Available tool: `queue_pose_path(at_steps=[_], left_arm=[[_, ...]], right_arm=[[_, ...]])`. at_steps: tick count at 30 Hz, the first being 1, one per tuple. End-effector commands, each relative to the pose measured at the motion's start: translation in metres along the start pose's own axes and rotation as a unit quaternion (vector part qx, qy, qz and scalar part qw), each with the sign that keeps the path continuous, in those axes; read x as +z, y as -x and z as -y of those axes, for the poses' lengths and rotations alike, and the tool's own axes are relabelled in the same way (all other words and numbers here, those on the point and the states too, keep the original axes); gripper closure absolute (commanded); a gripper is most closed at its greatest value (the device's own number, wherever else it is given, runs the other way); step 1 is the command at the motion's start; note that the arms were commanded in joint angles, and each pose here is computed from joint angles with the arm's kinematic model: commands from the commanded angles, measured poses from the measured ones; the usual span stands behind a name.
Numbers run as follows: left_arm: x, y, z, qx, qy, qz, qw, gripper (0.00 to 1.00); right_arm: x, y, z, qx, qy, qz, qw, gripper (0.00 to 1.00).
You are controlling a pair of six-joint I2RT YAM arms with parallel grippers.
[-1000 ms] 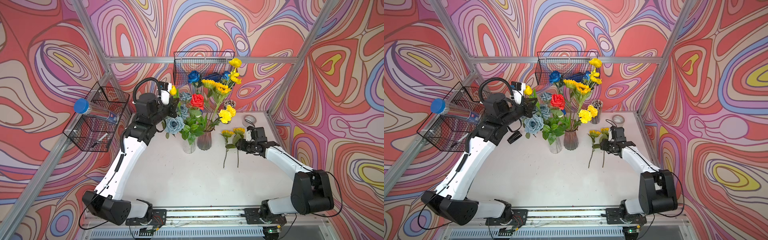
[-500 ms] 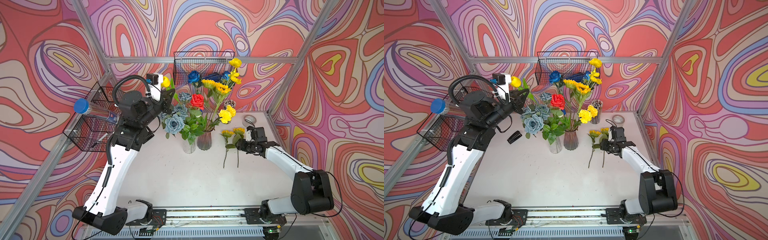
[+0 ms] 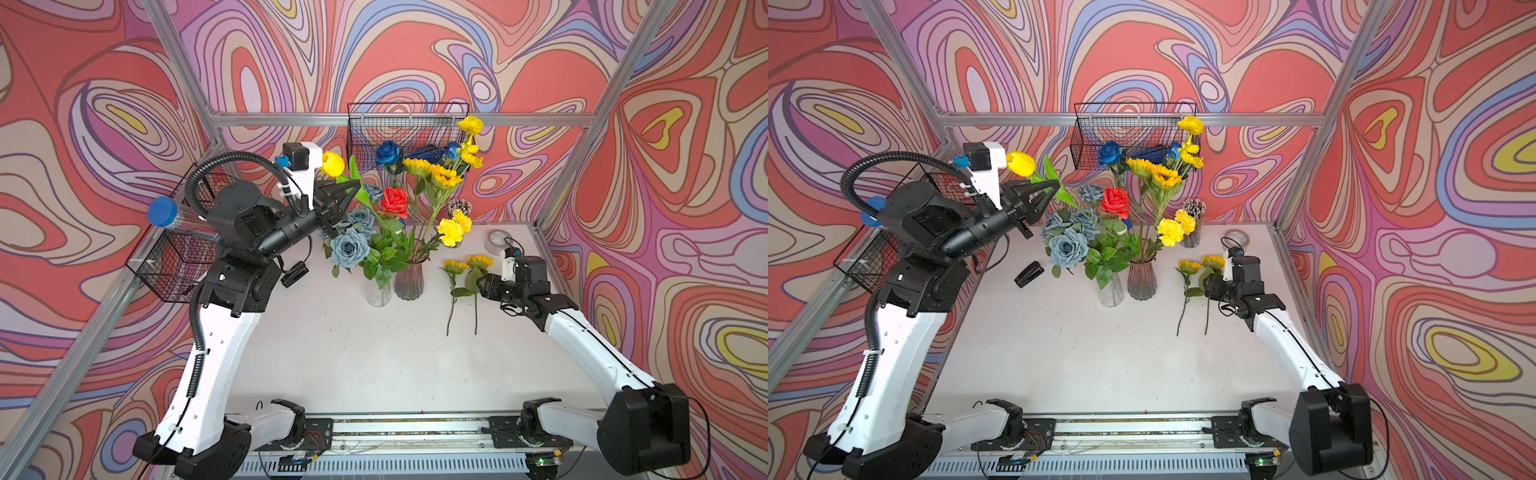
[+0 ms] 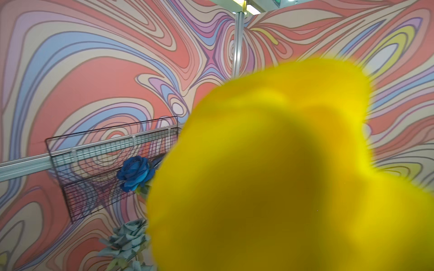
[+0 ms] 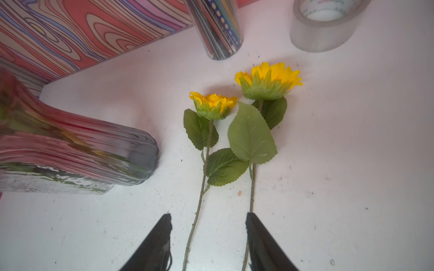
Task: Pick out yellow flowers from the vase
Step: Pick up the flower from the vase, then place the flower at the center of the board.
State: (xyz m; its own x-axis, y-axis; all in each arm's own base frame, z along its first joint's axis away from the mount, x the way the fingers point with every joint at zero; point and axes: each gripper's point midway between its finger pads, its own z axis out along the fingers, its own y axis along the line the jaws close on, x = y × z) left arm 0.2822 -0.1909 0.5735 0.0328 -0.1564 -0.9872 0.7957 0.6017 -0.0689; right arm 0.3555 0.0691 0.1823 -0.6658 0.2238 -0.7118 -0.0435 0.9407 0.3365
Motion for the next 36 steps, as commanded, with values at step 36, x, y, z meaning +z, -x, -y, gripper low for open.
queue_pose_path(at_steps=[36], left_arm=[[0.1, -0.164, 0.1, -0.147, -0.214, -0.202, 0.944, 1.0]], right_arm=[[-0.132, -0.012, -0.223, -0.235, 0.495, 0.039, 0.836, 0.36]])
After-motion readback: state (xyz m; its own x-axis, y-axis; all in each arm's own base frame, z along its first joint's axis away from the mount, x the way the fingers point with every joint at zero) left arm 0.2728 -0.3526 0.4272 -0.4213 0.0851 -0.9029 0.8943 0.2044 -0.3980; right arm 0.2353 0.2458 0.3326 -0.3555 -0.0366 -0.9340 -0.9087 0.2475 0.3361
